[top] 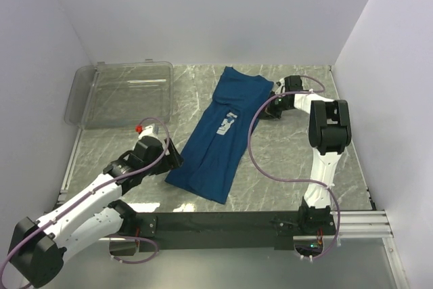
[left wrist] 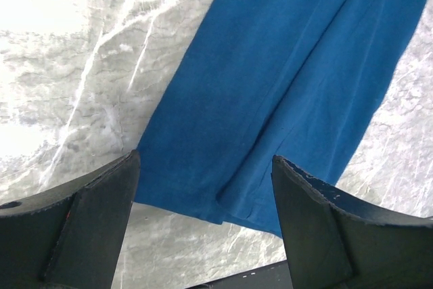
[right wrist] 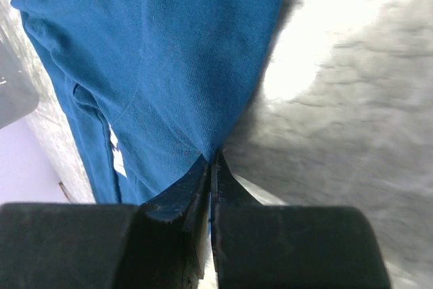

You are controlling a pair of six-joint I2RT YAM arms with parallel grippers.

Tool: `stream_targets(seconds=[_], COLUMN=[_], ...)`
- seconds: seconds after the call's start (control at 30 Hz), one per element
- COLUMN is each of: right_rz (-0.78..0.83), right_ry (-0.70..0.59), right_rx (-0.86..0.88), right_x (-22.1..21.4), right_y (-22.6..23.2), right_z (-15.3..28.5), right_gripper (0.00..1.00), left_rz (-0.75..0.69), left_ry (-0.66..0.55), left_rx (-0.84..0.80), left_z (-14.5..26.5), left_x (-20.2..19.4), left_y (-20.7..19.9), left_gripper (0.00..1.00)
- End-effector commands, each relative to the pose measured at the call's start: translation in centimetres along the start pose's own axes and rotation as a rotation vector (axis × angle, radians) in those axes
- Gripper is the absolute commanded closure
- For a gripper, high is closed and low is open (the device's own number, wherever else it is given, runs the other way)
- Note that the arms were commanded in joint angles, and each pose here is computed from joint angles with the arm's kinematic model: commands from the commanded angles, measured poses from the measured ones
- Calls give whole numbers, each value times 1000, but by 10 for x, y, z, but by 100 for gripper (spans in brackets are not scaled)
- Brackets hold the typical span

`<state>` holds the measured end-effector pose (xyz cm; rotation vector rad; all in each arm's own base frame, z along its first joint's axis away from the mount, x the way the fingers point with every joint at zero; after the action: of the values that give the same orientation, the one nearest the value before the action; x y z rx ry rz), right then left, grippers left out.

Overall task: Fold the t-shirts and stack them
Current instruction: Fold the tshirt

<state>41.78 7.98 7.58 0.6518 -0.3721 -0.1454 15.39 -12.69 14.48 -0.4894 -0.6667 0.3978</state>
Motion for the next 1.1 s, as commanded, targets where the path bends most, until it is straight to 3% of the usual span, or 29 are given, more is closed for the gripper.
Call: stream_targets(seconds=[0.0,0.43,0.53,0.73,1.0,1.07], right_rz=[46,46,84,232,464,513], right_ry=[-50,-58,-62,-74,-5,-37], right_rx=[-61,-178,-181,-217,-113,-93], right_x=[11,39,53,62,7,-5], right_y=[-10,-58,-60,-50,-41,-31], right_z=[24,70,78,107,149,160], right_gripper=[95,93,84,55,49,48], left_rz=[-20,-42,-74,-141,-168,-167], left_ry=[-5,110,140,215,348,379], left_rx=[-58,-99,-82,-102,-183,-174], left_z=[-2,-26,-38,-62,-82,-84], left_x=[7,-5,-6,-4,-13,-19], left_y=[-14,-21,-22,-37,-49,-46], left_gripper=[16,16,16,17,26,28])
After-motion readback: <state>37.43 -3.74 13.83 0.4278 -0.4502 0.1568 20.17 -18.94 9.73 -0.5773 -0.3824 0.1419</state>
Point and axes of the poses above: each gripper's point midway between its finger pads, its own z axis back along the fingers, its own y axis along the line the jaws close on, x = y × z, the point moved 8 cm from there along z, back along the fingers, and after that the axes turned 8 degrees about z, right-handed, at the moved point
